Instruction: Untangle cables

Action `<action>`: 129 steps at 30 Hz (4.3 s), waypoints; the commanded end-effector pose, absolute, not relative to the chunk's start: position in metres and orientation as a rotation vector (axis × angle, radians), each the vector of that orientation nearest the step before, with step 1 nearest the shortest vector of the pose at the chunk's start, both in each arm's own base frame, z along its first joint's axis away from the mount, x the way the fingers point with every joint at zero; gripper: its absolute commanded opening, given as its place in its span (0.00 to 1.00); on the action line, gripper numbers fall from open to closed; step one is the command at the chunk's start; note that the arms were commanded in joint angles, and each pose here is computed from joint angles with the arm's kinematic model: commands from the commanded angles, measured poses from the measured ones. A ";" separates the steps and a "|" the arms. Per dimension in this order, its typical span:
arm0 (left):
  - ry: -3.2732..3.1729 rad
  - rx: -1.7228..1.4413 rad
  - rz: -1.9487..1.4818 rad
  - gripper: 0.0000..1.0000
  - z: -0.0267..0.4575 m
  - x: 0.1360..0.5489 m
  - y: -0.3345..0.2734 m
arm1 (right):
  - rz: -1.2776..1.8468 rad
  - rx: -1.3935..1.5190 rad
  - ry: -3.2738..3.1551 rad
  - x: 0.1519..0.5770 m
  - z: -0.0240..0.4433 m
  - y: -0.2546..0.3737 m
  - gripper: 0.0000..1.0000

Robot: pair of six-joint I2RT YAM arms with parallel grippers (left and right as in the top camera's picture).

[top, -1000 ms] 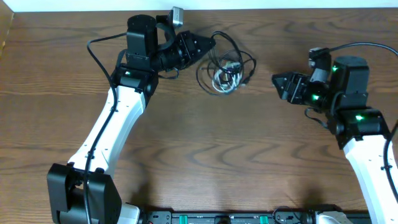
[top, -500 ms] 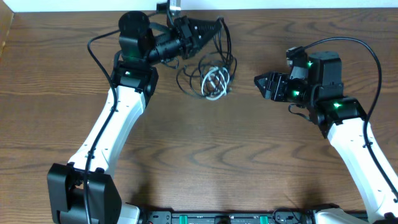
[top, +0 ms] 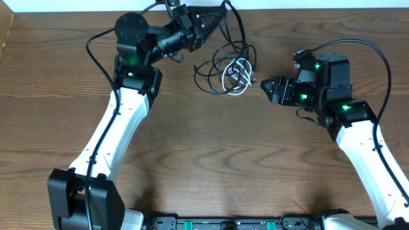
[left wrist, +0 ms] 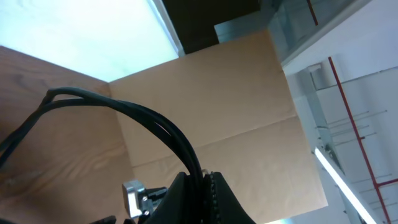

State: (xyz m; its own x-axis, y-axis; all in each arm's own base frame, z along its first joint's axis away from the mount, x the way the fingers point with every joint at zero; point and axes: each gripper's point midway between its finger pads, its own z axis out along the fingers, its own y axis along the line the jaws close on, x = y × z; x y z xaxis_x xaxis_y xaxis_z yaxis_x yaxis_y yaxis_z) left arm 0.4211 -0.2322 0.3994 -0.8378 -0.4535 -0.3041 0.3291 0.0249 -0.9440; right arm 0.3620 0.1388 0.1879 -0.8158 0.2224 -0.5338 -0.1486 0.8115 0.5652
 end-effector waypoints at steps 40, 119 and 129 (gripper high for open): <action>2.358 -0.112 -0.927 0.07 0.300 0.386 -0.252 | 0.956 -0.422 2.102 0.359 0.239 0.208 0.66; 2.588 -0.045 -0.597 0.38 0.222 0.384 -0.201 | 0.655 0.039 2.343 0.347 0.215 0.109 0.01; 2.673 -0.023 -0.564 0.56 0.187 0.388 -0.209 | 0.599 0.078 2.398 0.340 0.203 0.100 0.01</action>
